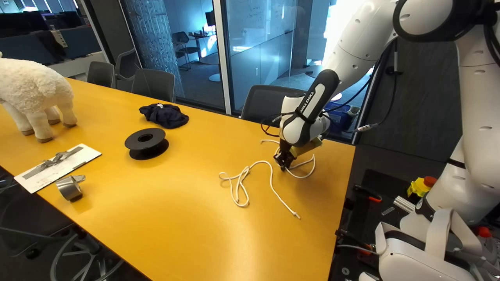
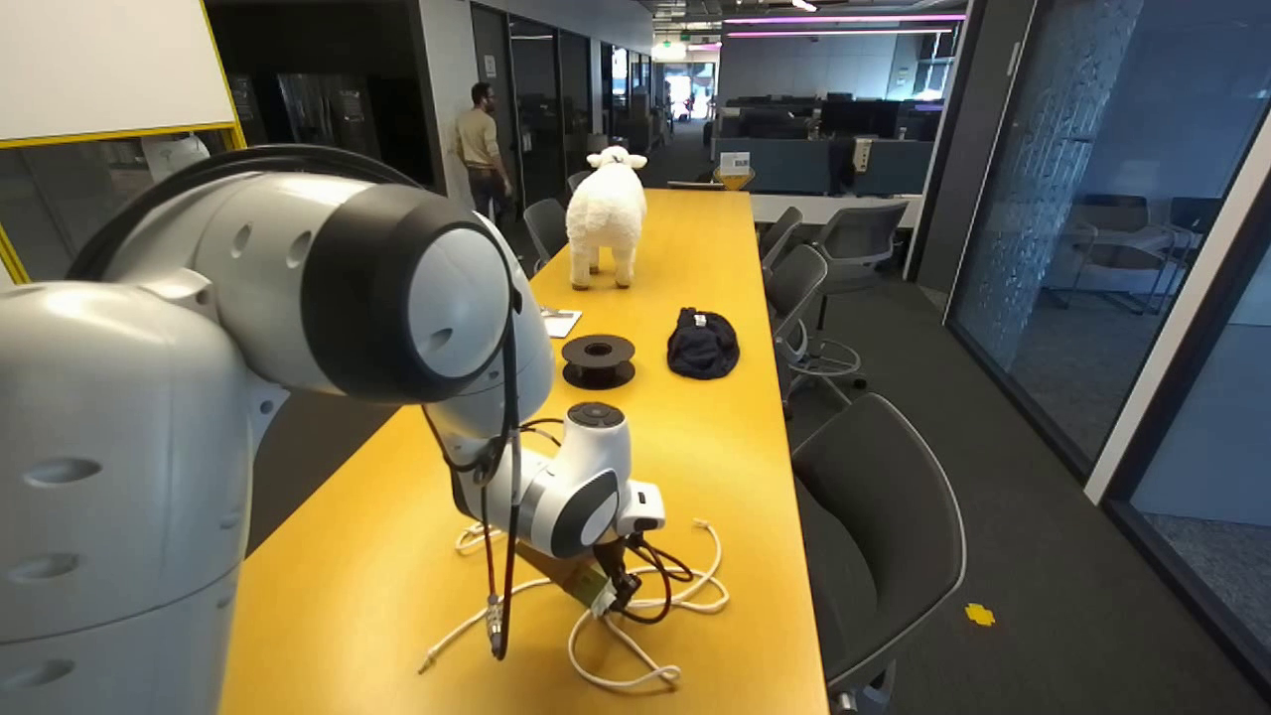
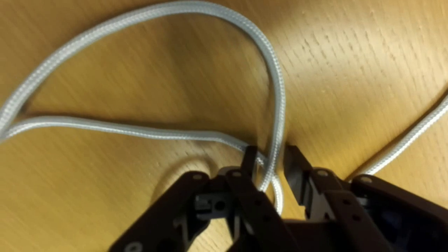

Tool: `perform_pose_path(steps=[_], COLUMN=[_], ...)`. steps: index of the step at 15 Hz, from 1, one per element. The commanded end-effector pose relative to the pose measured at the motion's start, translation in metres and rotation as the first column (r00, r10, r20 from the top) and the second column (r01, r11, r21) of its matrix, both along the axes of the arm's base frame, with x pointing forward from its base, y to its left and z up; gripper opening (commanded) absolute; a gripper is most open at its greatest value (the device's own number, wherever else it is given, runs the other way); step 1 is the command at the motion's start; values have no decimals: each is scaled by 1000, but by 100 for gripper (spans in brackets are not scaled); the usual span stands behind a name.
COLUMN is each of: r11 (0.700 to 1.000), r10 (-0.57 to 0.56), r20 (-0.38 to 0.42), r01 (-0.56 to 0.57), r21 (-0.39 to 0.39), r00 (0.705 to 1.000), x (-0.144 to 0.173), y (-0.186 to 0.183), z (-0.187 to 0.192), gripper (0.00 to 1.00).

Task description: Separate the two white ropes

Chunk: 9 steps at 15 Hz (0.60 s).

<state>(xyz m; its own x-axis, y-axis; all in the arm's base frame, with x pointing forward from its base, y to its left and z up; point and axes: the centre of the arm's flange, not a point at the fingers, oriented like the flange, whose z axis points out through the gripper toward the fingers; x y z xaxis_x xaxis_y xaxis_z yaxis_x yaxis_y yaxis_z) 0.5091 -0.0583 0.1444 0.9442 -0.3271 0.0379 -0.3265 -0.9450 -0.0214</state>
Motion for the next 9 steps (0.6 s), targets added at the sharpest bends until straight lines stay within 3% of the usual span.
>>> perform_pose_path(steps=[1, 2, 4, 9], r11=[1000, 1000, 1000, 1000], r10=[-19, -20, -21, -10], r20=[19, 20, 24, 58], r01=[18, 20, 21, 10], r21=[12, 12, 9, -11], r00=[1000, 1000, 999, 998], x=[4, 4, 4, -2], y=[-2, -2, -2, 4], z=[2, 3, 7, 24], gripper=[6, 2, 7, 7])
